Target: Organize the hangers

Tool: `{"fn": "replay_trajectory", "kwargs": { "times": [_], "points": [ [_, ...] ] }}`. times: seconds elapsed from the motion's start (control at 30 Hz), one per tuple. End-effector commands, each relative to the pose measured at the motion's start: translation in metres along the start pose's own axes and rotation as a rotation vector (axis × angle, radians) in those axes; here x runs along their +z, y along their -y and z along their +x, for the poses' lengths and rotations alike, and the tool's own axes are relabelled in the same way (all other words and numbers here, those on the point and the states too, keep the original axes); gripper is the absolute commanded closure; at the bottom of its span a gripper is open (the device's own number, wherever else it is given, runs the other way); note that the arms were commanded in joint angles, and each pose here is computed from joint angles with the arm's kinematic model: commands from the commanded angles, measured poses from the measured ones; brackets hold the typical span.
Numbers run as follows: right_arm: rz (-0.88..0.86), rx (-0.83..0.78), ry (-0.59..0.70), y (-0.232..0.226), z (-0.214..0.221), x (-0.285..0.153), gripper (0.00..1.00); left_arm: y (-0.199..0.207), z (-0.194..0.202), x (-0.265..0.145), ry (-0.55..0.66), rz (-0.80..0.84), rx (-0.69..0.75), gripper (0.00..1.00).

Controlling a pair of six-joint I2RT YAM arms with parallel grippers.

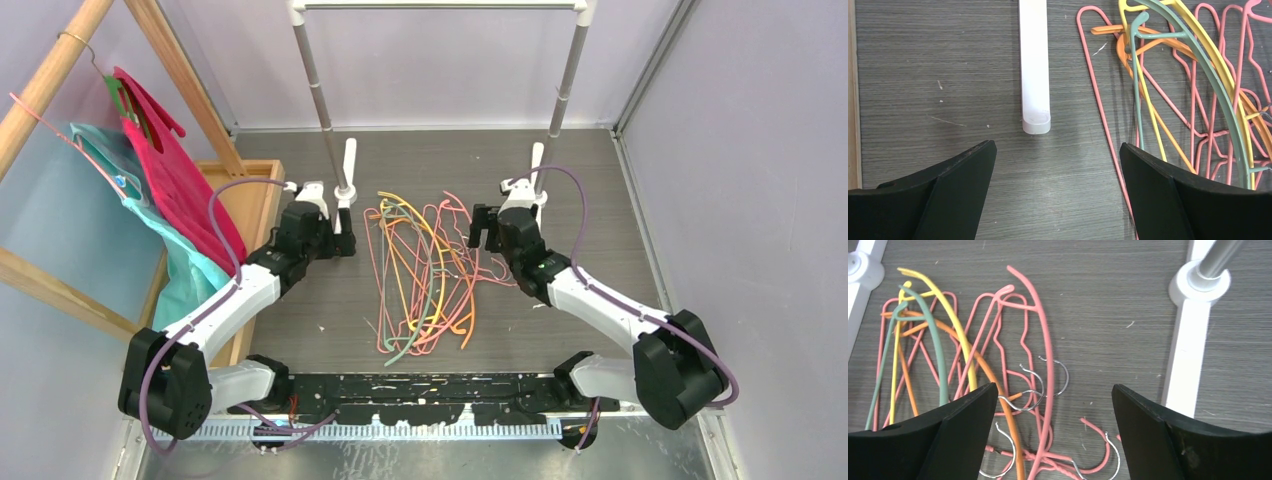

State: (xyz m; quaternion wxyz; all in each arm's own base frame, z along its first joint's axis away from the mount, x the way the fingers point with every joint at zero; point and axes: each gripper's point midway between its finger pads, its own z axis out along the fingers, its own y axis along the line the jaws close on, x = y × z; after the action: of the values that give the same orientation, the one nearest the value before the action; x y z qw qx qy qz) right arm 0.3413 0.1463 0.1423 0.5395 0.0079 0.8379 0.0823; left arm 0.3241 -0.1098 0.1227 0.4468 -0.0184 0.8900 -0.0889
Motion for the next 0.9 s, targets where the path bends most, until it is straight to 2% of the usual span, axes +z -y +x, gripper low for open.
{"fn": "replay_trajectory", "kwargs": {
  "times": [0.0, 0.17, 0.27, 0.43, 0.57, 0.87],
  "points": [
    [-0.128, -0.018, 0.020, -0.033, -0.012, 0.003, 0.15, 0.016, -0.005, -0.006, 0.016, 0.059, -0.008, 0.02],
    [-0.246, -0.070, -0.063, -0.069, 0.015, 0.004, 0.41, 0.033, 0.019, -0.009, -0.011, 0.074, 0.030, 0.02],
    [-0.305, -0.092, -0.124, -0.090, 0.036, 0.001, 0.50, 0.045, 0.036, -0.011, -0.044, 0.090, 0.056, 0.02],
    [-0.354, -0.123, -0.157, -0.112, 0.053, -0.021, 0.50, 0.067, 0.057, -0.022, -0.080, 0.121, 0.105, 0.02],
    [-0.349, -0.139, -0.159, -0.110, 0.052, -0.031, 0.50, 0.100, 0.073, -0.044, -0.083, 0.193, 0.166, 0.02],
    [0.028, -0.102, -0.002, -0.046, 0.012, -0.026, 0.46, 0.149, 0.104, -0.078, -0.081, 0.221, 0.263, 0.04]
  ]
}}
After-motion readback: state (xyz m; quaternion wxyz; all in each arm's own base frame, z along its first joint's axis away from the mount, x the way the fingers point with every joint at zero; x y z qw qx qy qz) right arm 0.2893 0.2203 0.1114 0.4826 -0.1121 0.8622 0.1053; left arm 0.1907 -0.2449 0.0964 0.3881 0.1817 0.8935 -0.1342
